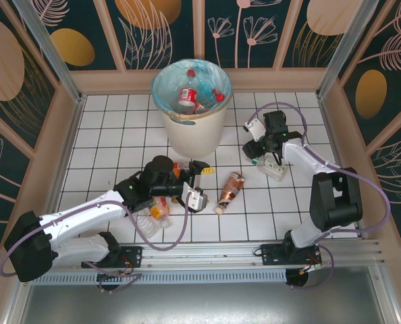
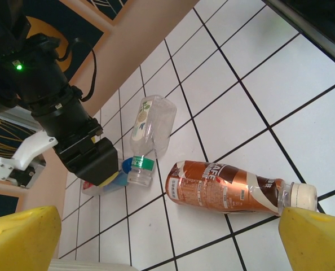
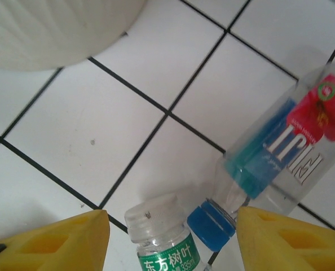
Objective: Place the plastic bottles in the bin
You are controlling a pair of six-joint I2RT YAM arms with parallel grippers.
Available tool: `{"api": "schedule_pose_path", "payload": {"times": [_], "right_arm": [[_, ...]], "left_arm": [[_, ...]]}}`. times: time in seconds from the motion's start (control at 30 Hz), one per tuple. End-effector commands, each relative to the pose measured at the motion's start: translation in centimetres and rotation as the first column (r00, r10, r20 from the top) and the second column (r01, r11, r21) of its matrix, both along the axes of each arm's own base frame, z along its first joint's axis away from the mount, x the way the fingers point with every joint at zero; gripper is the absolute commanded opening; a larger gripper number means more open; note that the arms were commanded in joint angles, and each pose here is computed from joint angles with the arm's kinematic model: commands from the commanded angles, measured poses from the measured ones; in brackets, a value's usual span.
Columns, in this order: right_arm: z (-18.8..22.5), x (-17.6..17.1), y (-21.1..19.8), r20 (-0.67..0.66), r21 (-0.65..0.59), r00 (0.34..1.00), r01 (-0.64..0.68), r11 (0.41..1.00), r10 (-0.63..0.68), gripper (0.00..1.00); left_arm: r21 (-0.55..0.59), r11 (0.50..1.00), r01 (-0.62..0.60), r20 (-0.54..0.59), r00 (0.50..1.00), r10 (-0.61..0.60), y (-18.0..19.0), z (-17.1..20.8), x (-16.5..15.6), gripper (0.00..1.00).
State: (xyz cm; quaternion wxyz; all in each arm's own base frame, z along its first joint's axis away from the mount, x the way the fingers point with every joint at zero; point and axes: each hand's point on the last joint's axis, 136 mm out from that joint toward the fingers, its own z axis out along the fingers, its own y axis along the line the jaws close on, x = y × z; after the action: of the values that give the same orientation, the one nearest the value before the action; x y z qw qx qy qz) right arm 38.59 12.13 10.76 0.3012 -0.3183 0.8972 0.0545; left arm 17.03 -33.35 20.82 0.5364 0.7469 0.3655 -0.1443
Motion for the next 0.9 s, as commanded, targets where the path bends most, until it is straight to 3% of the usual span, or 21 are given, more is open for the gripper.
{"api": "schedule_pose_path", "payload": {"times": [0.0,0.1,0.87], "right_arm": [[-1.1,-0.2,0.1,-0.118,0.027,0.992,0.047,0.999,-0.043,0.61],[-2.4,-0.1,0.1,-0.177,0.005,0.983,0.045,0.999,-0.043,0.59],[-6.9,-1.7,0.6,-0.251,-0.074,0.968,-0.02,0.997,0.0,0.58]], "left_arm": [[-0.003,1.0,0.024,-0.003,1.0,-0.024,-0.1,-0.2,-0.6,0.98],[-0.005,1.0,0.029,-0.017,0.999,-0.029,-0.2,-0.3,-0.7,0.98],[0.02,1.0,0.019,0.017,1.0,-0.019,0.1,-1.0,-0.4,0.98]]}}
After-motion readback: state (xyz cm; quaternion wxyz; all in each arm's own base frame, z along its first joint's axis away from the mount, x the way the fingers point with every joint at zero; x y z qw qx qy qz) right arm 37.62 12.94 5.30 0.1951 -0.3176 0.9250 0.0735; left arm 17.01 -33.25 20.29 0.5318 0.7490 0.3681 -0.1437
